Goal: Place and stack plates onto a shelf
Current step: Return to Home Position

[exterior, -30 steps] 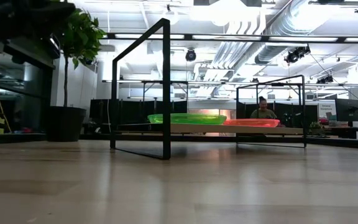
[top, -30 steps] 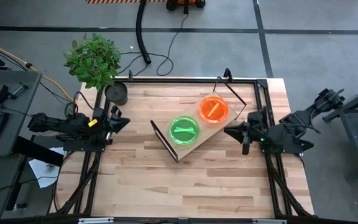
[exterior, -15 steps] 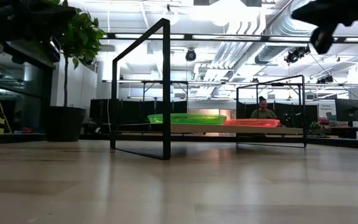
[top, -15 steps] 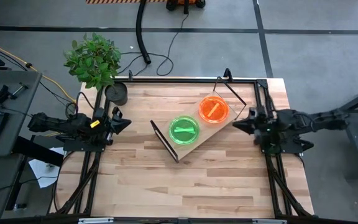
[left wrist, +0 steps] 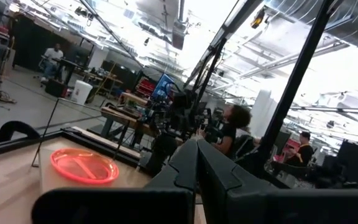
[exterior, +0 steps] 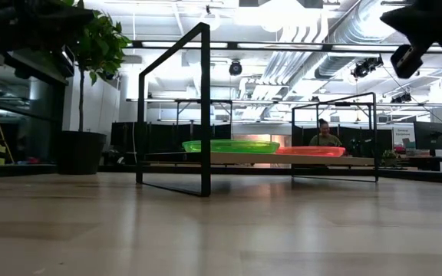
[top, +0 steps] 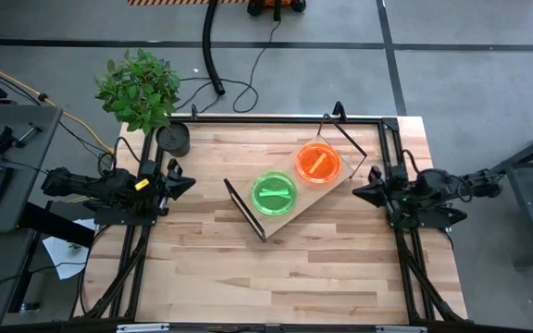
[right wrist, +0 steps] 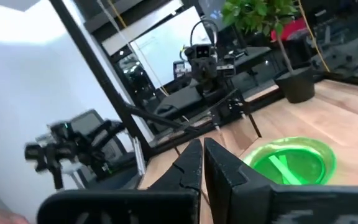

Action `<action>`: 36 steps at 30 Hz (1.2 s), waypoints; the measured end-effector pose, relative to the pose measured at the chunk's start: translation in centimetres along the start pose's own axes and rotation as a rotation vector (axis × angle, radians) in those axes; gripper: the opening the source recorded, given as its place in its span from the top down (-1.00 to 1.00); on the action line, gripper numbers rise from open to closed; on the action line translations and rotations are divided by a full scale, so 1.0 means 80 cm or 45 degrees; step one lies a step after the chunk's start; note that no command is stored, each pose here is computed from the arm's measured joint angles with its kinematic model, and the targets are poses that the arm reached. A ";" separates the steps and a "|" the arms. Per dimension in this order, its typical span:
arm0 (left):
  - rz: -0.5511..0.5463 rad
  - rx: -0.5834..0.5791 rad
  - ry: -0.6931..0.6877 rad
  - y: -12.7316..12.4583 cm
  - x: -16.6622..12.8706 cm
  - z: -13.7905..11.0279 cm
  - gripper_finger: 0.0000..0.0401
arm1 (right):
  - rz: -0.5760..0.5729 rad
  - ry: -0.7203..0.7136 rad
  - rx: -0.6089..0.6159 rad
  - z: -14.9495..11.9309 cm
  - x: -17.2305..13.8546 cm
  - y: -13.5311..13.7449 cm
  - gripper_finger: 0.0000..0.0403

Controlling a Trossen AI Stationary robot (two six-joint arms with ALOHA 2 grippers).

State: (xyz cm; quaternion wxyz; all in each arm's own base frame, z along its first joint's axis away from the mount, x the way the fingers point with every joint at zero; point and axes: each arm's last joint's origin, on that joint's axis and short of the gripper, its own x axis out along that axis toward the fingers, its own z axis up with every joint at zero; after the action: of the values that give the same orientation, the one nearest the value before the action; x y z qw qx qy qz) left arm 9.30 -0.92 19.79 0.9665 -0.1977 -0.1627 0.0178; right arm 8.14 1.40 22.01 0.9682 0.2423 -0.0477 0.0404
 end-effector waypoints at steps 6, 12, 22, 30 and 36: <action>0.009 0.007 0.026 0.001 0.000 -0.003 1.00 | 0.004 -0.017 -0.127 -0.015 0.003 -0.007 1.00; 0.014 0.011 0.038 0.001 0.000 -0.004 1.00 | -0.083 0.033 -0.153 -0.019 0.004 -0.016 1.00; 0.017 0.014 0.048 0.002 0.000 -0.005 1.00 | -0.017 0.030 -0.205 -0.029 0.008 -0.022 1.00; 0.017 0.014 0.050 0.002 0.000 -0.005 0.99 | -0.014 0.017 -0.297 -0.047 0.012 -0.031 1.00; 0.018 0.016 0.054 0.002 0.000 -0.005 0.99 | -0.130 0.084 -0.454 -0.053 0.012 -0.037 1.00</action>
State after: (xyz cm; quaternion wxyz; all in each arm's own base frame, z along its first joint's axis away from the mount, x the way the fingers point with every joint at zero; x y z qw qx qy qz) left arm 9.43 -0.95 19.37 0.9708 -0.1933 -0.1407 0.0216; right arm 9.70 0.82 17.00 0.9976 0.0675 -0.0099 -0.0101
